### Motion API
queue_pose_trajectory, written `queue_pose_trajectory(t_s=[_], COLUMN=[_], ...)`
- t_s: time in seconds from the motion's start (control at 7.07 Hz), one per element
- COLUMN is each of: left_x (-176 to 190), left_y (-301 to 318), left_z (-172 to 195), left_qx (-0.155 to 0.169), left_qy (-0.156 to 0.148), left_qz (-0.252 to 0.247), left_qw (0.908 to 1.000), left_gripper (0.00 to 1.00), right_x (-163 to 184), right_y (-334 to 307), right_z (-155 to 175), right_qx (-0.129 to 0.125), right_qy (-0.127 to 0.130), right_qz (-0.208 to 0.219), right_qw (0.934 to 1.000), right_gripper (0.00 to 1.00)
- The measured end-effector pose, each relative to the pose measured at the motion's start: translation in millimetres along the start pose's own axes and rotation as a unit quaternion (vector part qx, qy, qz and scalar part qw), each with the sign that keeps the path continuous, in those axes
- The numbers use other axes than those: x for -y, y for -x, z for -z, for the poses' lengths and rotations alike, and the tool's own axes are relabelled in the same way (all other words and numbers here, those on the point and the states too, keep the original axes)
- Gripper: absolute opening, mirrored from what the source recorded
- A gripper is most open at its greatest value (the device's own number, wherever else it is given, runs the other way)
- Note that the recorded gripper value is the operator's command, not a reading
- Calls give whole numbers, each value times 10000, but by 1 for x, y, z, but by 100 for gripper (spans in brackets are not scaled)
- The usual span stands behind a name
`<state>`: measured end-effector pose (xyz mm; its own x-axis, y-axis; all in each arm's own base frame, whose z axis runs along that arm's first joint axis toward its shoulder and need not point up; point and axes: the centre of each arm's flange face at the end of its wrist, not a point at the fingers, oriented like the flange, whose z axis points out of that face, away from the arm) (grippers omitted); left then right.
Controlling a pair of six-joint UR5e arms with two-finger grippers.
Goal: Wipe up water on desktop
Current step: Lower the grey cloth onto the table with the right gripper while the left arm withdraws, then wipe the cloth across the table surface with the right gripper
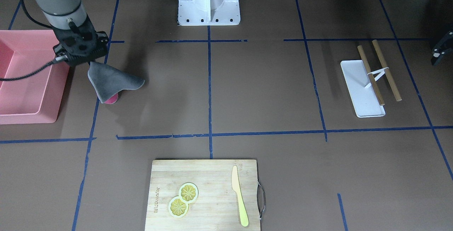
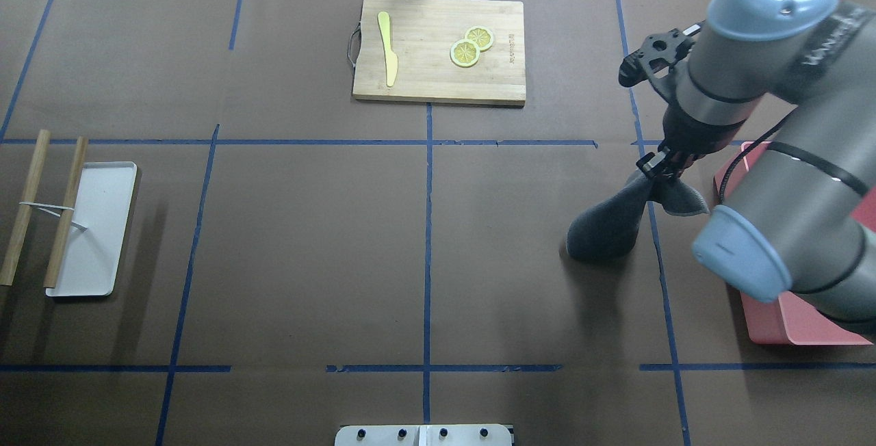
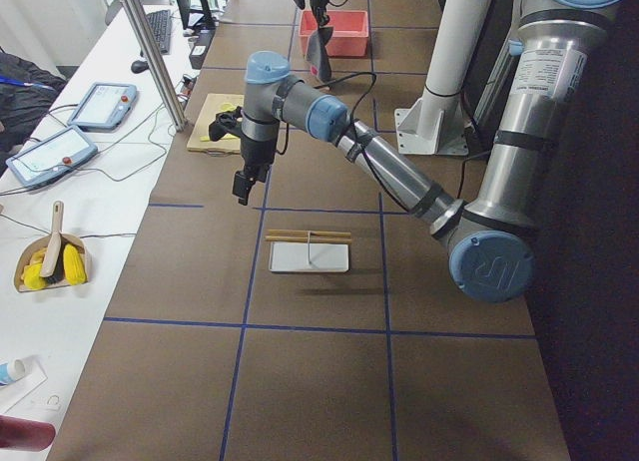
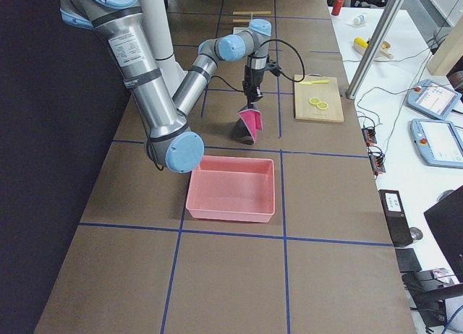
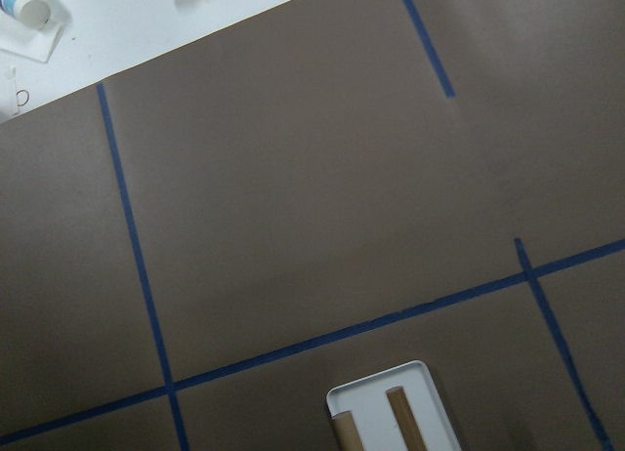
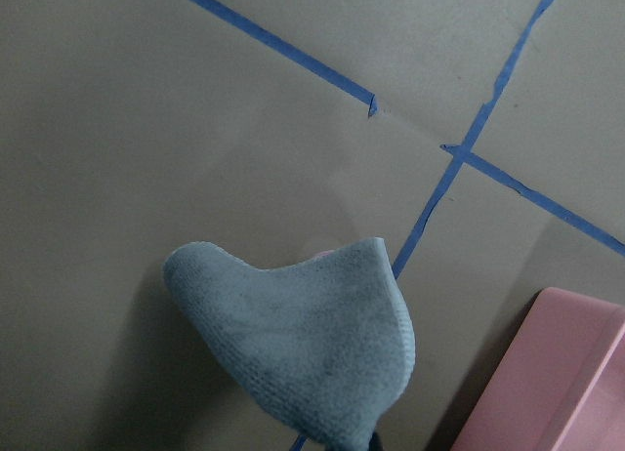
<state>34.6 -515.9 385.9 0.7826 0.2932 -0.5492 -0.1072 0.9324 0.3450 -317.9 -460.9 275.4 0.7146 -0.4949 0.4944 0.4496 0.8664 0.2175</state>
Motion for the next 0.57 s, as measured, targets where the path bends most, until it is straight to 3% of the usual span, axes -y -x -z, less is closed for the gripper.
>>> queue_pose_trajectory(t_s=[0.57], left_x=[-10], left_y=[10], left_z=[-8], left_qx=[-144], left_qy=[100], left_qz=[105], left_qw=[9998], left_gripper=[100], right_x=[30], right_y=[52], right_z=[-64], right_qx=[259], right_qy=[267], right_qz=[423], right_qw=[9984], right_gripper=[2])
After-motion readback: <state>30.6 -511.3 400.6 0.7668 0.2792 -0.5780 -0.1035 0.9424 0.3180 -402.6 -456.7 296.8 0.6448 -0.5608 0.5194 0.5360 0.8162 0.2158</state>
